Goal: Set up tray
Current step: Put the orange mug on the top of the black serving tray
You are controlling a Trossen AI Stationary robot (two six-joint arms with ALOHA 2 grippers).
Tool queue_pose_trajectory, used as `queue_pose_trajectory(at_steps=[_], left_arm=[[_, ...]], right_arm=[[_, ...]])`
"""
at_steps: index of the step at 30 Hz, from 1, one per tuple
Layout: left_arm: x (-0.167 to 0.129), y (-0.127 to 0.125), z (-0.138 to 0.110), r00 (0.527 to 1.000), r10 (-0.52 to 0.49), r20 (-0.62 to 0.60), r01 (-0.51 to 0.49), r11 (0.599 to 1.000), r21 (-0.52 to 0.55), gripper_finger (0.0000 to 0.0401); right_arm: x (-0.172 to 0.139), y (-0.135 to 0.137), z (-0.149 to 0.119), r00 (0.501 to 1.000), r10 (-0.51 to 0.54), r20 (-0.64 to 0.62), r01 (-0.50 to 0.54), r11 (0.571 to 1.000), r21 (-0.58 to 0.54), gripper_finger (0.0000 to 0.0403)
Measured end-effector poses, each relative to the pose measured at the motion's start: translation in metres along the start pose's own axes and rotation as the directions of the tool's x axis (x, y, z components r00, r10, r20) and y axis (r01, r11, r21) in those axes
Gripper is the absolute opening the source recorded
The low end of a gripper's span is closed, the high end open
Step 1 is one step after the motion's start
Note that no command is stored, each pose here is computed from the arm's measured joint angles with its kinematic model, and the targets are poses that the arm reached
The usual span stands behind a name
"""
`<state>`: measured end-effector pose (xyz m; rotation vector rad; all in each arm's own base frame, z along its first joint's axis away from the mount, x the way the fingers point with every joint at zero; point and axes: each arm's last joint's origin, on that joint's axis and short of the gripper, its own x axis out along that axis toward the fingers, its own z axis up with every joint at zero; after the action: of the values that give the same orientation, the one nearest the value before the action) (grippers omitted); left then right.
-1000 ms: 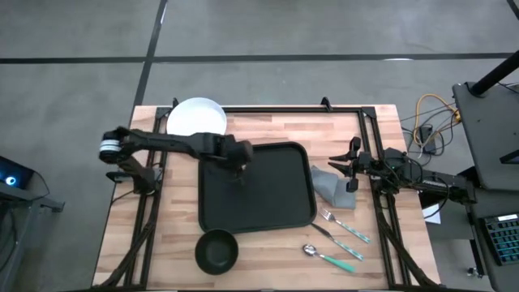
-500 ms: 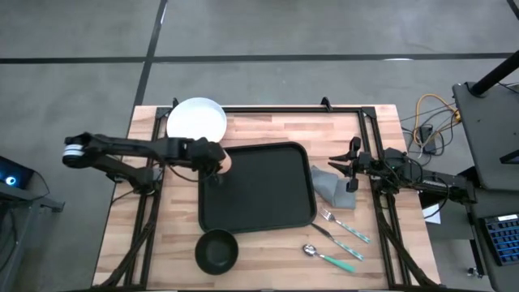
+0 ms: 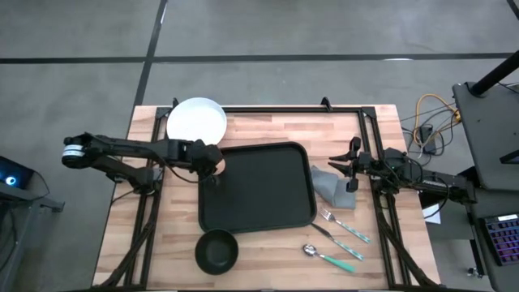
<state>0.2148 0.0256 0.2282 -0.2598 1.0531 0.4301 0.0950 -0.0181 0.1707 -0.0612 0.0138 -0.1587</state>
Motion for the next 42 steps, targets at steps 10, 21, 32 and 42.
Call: queue_pose_trajectory(at_steps=[10,21,32,42], left_arm=[[0.003,0.004,-0.001,1.0,0.021,-0.006,-0.021,1.0,-0.014,0.0],[0.01,0.006,-0.01,0.999,0.033,-0.038,-0.033,0.999,-0.008,0.0],[0.014,0.006,-0.012,0.999,0.033,-0.033,-0.033,0.999,0.006,0.0005],[0.011,0.006,-0.008,1.0,0.027,-0.016,-0.027,1.0,0.006,0.0006]], right_arm=[[0.0,0.0,0.0,1.0,0.0,-0.001,0.0,1.0,0.002,0.0068],[0.0,0.0,0.0,1.0,0.0,-0.001,0.0,1.0,0.0,0.0068],[0.0,0.0,0.0,1.0,0.0,0.0,0.0,1.0,0.002,0.0068],[0.0,0.0,0.0,1.0,0.0,0.0,0.0,1.0,0.0,0.0068]])
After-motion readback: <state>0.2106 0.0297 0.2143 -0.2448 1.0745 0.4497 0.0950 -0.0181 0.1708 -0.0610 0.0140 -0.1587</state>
